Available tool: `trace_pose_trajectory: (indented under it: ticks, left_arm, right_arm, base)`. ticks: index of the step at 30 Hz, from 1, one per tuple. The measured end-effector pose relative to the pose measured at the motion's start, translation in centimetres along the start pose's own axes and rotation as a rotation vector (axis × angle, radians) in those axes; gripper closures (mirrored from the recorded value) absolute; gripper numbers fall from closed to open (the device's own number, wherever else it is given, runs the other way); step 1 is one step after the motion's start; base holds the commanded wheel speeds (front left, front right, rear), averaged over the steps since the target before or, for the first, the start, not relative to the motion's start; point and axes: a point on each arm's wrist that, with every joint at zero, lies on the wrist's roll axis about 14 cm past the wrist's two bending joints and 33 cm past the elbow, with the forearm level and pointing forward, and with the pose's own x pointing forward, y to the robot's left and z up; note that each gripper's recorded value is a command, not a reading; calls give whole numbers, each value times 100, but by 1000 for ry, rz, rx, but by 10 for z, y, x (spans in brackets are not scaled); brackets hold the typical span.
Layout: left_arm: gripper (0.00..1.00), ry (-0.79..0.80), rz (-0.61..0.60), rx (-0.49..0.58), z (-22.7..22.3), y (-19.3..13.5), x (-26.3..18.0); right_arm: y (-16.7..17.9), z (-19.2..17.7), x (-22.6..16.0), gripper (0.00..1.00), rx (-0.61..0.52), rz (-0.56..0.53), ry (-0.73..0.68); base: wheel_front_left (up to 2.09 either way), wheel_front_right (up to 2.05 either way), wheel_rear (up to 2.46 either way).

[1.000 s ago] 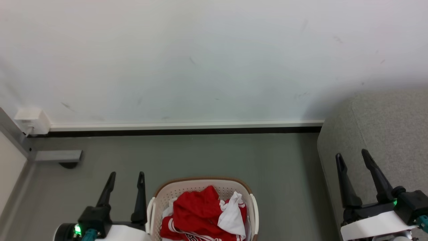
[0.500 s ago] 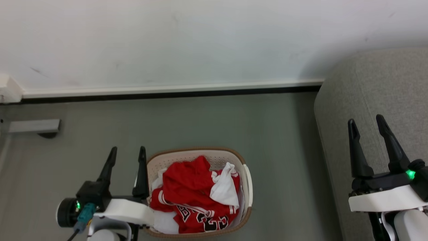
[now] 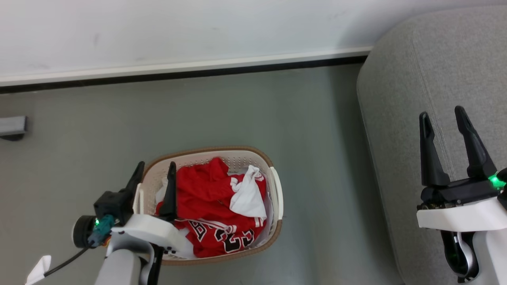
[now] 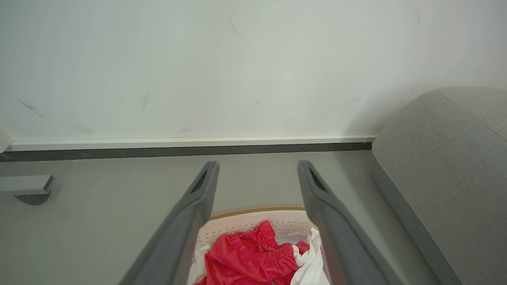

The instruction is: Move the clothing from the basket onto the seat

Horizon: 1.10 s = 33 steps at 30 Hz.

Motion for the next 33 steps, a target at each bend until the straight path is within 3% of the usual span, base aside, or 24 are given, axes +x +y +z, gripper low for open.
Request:
trace_pose_trajectory:
  ticks: [19,33]
  left_arm:
    - [0,386,-206,20,-136,-33,42]
    - [0,683,-365,147,-229,-45,58]
  right_arm:
    - [-34,-19,13,0,-21,-94,15]
    - [-45,-43,29,0,-45,-115,37]
  base:
    - [0,0,0]
    - [0,0,0]
